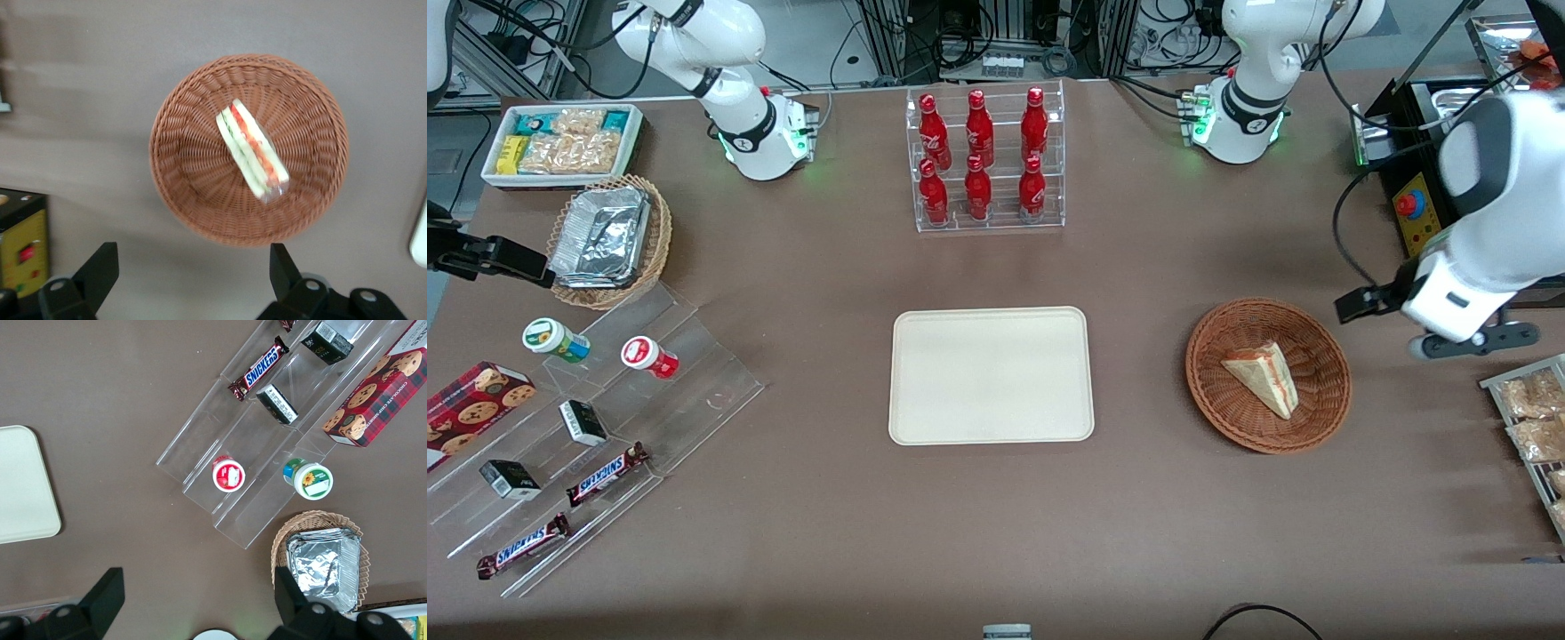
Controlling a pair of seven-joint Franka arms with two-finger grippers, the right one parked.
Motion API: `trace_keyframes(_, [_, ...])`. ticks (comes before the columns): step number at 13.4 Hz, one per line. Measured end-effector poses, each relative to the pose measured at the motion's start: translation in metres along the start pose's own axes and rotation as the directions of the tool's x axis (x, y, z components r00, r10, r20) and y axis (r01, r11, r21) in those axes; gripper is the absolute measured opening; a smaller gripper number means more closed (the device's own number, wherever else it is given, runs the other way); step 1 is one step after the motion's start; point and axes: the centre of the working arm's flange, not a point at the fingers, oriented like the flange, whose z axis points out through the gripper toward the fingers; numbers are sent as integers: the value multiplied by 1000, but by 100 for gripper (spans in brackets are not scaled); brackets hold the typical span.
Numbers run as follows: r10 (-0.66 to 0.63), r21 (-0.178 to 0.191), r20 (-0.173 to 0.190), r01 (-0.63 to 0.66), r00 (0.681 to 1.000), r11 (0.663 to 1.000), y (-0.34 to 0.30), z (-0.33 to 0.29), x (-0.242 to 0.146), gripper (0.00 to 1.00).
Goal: Place sandwich from basket to tray
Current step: 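Move the left gripper over the sandwich in the wicker basket, then lower the left gripper and close it on the wrapped sandwich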
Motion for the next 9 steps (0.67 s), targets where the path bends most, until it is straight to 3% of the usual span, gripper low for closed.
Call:
trace_keyframes(2, [-144,-15,-31,144,989,989,6,39,-4,100])
trace_keyframes(4, [-287,-28,-40,286,957,958,26,74,-12,100])
trace_keyframes(9, [-439,-60,-58,436,897,898,60,122,-23,100])
